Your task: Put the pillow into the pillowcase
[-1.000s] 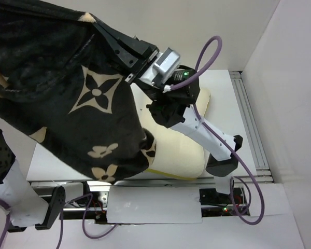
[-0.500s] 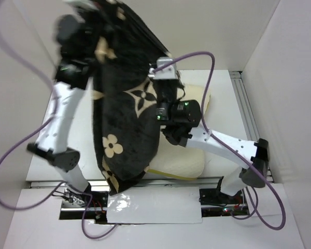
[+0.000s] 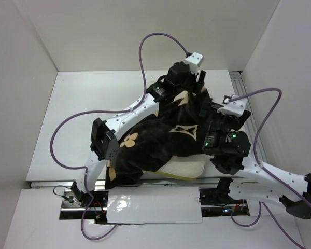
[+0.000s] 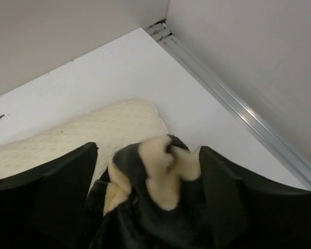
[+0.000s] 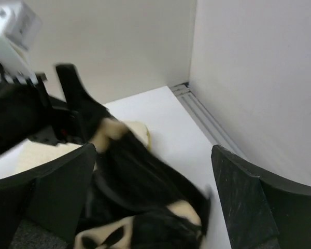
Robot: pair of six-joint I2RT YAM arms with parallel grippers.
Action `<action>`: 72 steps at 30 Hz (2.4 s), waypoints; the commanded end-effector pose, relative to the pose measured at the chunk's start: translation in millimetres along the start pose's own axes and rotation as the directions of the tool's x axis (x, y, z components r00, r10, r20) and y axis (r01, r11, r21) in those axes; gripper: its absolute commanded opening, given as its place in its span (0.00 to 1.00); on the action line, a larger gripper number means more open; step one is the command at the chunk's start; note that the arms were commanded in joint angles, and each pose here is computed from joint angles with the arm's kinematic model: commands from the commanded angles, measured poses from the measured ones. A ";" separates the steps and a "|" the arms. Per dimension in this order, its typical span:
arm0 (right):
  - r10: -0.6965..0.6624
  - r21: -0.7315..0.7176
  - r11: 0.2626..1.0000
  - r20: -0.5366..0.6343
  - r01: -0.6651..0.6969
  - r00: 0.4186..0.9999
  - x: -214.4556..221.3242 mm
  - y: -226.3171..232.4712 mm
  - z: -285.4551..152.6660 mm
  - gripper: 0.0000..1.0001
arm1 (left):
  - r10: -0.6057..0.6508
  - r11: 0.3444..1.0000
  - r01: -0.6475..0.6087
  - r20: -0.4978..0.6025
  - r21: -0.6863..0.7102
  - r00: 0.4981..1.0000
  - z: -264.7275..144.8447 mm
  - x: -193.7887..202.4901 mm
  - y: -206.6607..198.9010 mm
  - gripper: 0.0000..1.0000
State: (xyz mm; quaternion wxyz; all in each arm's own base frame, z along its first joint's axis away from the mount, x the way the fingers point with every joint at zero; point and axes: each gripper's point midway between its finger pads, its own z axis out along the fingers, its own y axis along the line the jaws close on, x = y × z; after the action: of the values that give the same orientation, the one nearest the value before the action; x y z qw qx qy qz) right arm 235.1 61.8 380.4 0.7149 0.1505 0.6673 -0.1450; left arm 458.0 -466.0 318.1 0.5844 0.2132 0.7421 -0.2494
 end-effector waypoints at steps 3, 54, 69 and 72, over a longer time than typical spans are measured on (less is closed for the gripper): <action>-0.084 0.143 0.985 -0.110 0.099 0.990 16.2 7.9 -8.3 1.00 | -0.093 0.994 0.102 0.168 -0.045 0.981 -43.1 -90.9 46.2 1.00; -0.324 -0.426 0.904 -0.724 -0.025 0.609 284.3 139.2 177.4 0.47 | -0.972 0.186 0.335 -0.123 -0.924 0.201 -415.3 366.9 133.1 0.70; 0.060 -0.028 0.995 -0.567 -0.092 0.822 162.3 12.8 259.8 0.00 | -0.910 0.199 0.407 -0.014 -0.891 0.415 -427.7 293.2 163.9 1.00; 0.061 -0.058 0.992 -0.559 -0.112 0.827 155.8 7.1 264.0 0.00 | -0.932 0.213 0.370 -0.075 -0.904 0.354 -429.6 319.1 153.8 1.00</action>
State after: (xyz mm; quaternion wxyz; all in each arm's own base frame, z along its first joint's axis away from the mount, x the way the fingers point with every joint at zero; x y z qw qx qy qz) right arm 474.5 -29.5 188.0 0.4300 0.1765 0.8844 -0.0408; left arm 176.7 -78.4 100.0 0.1932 -0.3681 0.9041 -0.0986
